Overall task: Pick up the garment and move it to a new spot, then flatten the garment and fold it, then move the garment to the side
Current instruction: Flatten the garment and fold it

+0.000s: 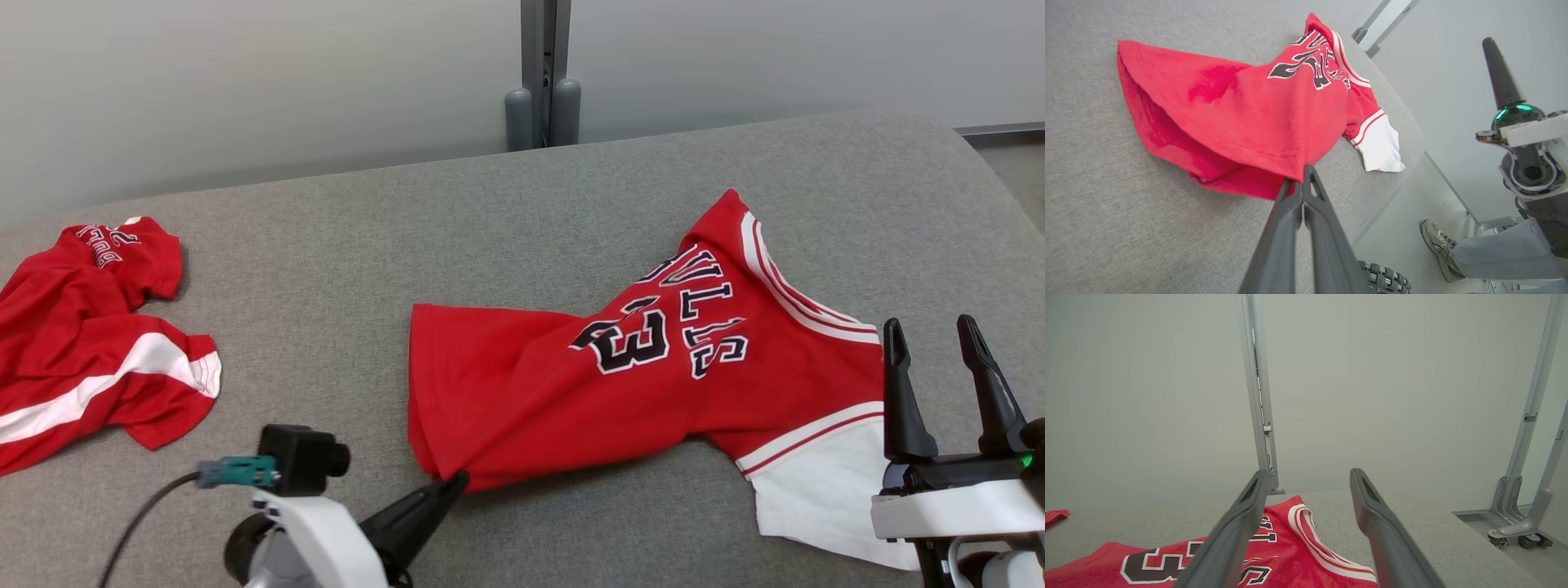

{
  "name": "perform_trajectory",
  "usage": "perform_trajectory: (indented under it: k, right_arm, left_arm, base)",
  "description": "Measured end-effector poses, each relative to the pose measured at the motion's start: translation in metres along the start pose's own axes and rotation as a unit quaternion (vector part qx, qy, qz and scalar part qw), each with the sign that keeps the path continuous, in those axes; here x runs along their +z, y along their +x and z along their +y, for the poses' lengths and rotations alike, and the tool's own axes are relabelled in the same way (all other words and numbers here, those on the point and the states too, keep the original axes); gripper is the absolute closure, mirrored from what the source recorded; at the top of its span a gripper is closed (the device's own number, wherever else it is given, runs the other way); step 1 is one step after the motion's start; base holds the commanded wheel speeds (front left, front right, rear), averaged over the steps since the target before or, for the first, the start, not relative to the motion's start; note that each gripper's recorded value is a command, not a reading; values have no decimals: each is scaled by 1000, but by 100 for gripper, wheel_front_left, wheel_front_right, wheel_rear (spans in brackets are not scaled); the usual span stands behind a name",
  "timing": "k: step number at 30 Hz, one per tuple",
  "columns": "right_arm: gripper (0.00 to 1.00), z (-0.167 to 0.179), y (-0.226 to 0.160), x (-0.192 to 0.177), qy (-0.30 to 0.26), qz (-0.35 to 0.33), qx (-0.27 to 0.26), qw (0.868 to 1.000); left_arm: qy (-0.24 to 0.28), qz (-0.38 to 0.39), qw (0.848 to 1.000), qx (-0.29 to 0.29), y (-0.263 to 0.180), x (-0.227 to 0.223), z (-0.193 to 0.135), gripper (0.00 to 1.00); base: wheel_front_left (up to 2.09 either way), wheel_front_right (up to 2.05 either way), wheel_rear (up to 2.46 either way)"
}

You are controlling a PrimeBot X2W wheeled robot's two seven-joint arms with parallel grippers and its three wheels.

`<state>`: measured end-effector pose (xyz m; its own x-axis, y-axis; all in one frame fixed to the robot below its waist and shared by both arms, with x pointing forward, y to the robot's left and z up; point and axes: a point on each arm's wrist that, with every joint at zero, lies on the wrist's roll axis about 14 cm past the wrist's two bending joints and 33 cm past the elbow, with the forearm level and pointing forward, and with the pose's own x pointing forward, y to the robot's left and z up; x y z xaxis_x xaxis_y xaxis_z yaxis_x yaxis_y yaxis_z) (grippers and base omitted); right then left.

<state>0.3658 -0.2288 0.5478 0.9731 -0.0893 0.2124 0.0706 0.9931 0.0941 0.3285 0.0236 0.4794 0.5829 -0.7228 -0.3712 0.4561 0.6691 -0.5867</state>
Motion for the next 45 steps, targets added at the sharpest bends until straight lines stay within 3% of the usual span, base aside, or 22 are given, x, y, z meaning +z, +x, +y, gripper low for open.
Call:
perform_trajectory:
  k: [6, 11, 15, 20, 25, 26, 27, 31, 35, 39, 40, 45]
  right_arm:
    - [0, 2, 2, -3, 1, 4, 2, 1000]
    - [0, 3, 8, -9, 4, 9, 4, 1000]
    - [0, 7, 12, -10, 5, 11, 8, 1000]
    - [0, -5, 10, -9, 2, 10, -8, 1000]
    - [0, -15, 6, -11, -2, 16, -23, 1000]
    - [0, -16, 6, -11, -2, 17, -25, 1000]
    - [0, -17, 6, -11, -2, 17, -27, 999]
    - [0, -19, 6, -11, -2, 17, -29, 999]
    - [0, -16, 8, -11, 1, 16, -25, 1000]
    - [0, -8, 10, -9, 5, 11, -13, 1000]
    - [0, -5, 10, -9, 7, 11, -8, 1000]
    - [0, 8, 14, -10, 11, 10, 10, 1000]
  left_arm:
    - [-9, -31, 999, -3, -26, 33, 3, 100]
    - [-27, -22, 999, -13, -19, 51, 14, 100]
    - [-38, 2, 999, 13, 0, 68, 45, 100]
    - [-90, 33, 994, 46, 29, 69, 85, 100]
    - [-100, 49, 990, 87, 50, 67, 119, 100]
    - [-101, 53, 989, 91, 54, 66, 122, 57]
    - [-102, 60, 988, 94, 57, 63, 125, 0]
    - [-109, 61, 987, 98, 61, 61, 129, 0]
    - [-75, 32, 991, 110, 51, 77, 133, 0]
    - [-26, -42, 994, 93, 37, 115, 116, 0]
    - [-5, -95, 991, 95, 24, 133, 114, 0]
    - [20, -184, 977, 108, -3, 144, 110, 0]
  base:
    - [0, 0, 0]
    - [0, 0, 0]
    - [0, 0, 0]
    - [0, 0, 0]
    - [0, 0, 0]
    - [0, 0, 0]
    - [0, 0, 0]
    - [0, 0, 0]
    - [0, 0, 0]
    - [0, 0, 0]
    - [0, 0, 0]
    - [0, 0, 0]
